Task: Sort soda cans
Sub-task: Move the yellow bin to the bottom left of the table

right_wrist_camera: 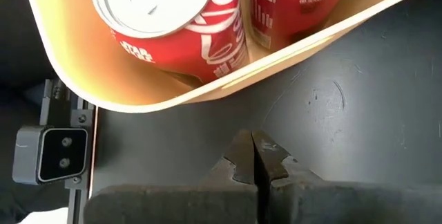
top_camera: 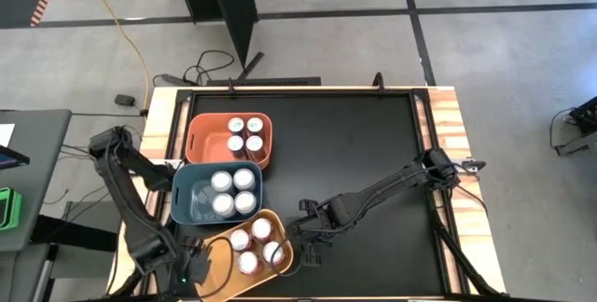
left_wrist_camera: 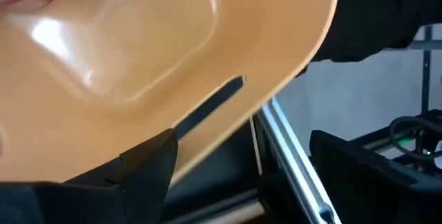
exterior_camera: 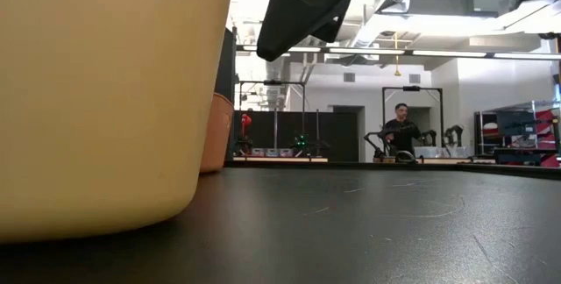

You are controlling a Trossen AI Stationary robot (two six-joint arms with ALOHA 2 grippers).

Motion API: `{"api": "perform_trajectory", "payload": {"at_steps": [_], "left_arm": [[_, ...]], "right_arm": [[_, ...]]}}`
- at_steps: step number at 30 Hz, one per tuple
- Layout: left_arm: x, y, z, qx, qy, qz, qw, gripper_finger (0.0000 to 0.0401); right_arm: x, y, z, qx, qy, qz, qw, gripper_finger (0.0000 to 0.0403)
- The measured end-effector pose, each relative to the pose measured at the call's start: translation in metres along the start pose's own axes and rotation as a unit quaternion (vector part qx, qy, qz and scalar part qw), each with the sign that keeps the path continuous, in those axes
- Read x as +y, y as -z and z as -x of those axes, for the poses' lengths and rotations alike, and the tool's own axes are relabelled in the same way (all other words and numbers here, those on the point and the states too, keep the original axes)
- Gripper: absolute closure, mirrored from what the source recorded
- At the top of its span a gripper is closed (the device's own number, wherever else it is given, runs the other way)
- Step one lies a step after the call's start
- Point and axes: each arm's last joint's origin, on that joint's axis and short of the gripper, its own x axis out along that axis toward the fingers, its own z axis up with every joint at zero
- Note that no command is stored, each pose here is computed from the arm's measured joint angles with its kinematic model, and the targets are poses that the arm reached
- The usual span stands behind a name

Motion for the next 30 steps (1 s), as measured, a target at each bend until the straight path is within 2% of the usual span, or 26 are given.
{"api": "perform_trajectory", "payload": {"at_steps": [6, 11, 15, 23, 30], "left_arm": [[-0.013, 0.009, 0.025, 0.021, -0.029, 0.012, 0.999, 0.0076], [-0.027, 0.014, 0.044, -0.019, -0.043, -0.008, 0.999, 0.0076], [-0.034, 0.017, 0.054, -0.05, -0.053, -0.01, 0.997, 0.0076], [-0.036, 0.018, 0.055, -0.064, -0.057, -0.001, 0.996, 0.0076], [-0.038, 0.015, 0.055, -0.097, -0.064, -0.025, 0.993, 0.0076]], "right_arm": [[0.0, 0.001, -0.007, 0.004, 0.001, 0.0, 1.0, 0.0403], [0.004, 0.006, -0.025, 0.009, -0.001, 0.002, 1.0, 0.0403], [0.011, 0.004, -0.034, -0.013, -0.018, 0.005, 1.0, 0.0403], [0.023, 0.001, -0.04, -0.054, -0.042, 0.015, 0.998, 0.0403], [0.025, -0.005, -0.04, -0.086, -0.053, 0.037, 0.994, 0.0403]]}}
